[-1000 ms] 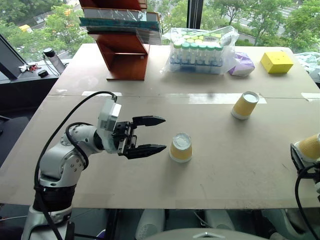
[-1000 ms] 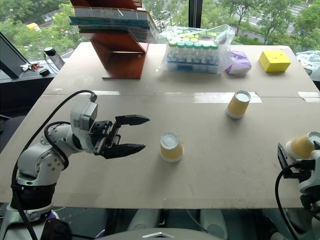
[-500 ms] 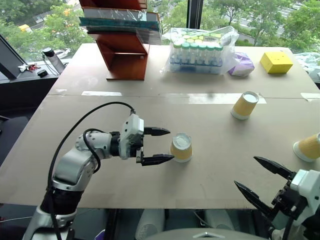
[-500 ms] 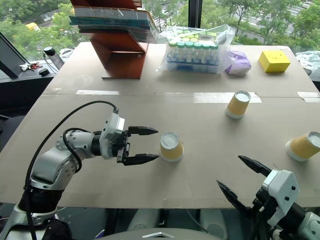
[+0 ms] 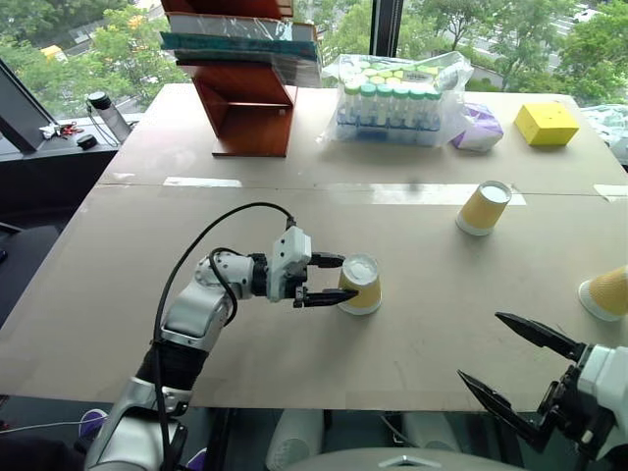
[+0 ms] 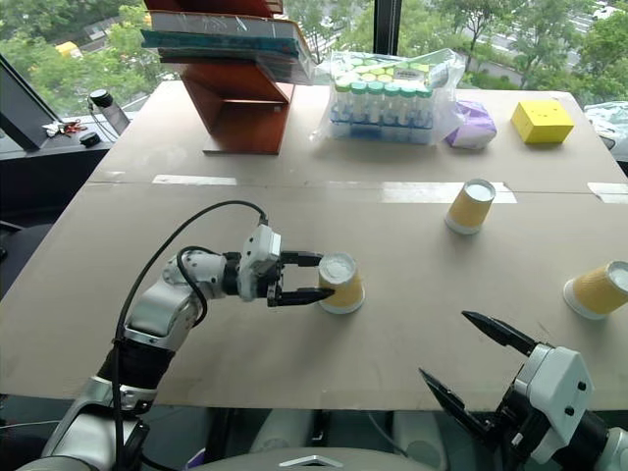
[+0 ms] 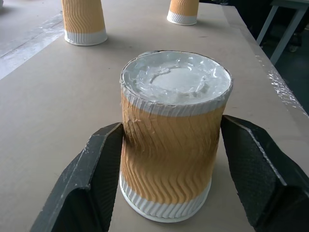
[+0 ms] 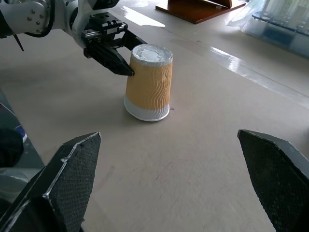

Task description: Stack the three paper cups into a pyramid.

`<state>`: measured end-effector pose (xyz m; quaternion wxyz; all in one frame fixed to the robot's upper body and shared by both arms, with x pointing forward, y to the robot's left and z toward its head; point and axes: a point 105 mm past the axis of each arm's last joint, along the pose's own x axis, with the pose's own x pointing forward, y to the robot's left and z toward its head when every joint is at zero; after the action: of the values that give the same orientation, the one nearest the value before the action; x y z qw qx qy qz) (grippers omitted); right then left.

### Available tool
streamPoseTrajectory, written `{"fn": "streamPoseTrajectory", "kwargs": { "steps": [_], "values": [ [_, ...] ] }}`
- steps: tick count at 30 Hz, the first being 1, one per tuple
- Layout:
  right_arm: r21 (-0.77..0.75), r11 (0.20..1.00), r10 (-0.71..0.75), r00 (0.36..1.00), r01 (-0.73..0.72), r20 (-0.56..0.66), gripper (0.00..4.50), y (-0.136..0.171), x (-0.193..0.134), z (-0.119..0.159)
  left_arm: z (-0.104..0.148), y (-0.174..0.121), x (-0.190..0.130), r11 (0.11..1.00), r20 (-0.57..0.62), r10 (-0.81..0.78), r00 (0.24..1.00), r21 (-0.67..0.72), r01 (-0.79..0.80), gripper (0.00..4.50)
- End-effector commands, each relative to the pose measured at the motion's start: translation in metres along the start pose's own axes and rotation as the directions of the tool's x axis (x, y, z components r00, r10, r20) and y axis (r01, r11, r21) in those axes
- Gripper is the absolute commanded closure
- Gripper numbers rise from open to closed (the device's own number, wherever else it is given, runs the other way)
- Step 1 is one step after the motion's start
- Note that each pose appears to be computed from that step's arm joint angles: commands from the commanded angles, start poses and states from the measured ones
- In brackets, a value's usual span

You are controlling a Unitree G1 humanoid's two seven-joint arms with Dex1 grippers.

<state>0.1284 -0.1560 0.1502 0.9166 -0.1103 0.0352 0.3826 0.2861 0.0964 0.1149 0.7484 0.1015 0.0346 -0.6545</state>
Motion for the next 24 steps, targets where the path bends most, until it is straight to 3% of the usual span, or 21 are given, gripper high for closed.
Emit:
{"fn": "streamPoseTrajectory", "kwargs": {
  "steps": [1,11,21,23,24],
  "values": [
    [-0.032,1.000,0.000,1.000,0.001,0.030,0.00,0.004,0.003,0.004,0.012,0.013,-0.014,0.997,0.045,0.038,0.998,0.061,-0.041,1.22],
    [-0.036,0.999,-0.024,0.999,0.025,0.028,0.00,0.002,0.008,-0.009,0.003,0.039,-0.037,0.987,0.025,0.145,0.989,0.067,-0.147,1.22],
    [-0.029,0.999,-0.037,0.999,0.037,0.016,0.00,0.005,0.009,-0.017,-0.001,0.010,-0.037,1.000,0.035,-0.020,0.999,0.013,0.019,1.22],
    [-0.027,0.999,-0.037,0.999,0.038,0.019,0.00,0.005,0.010,-0.017,0.002,0.011,-0.033,1.000,0.047,-0.002,0.999,0.008,0.002,0.27],
    [-0.025,0.999,-0.037,0.999,0.038,0.020,0.00,0.005,0.010,-0.018,0.006,0.014,-0.028,1.000,0.061,0.023,0.998,0.005,-0.023,0.27]
  ]
}}
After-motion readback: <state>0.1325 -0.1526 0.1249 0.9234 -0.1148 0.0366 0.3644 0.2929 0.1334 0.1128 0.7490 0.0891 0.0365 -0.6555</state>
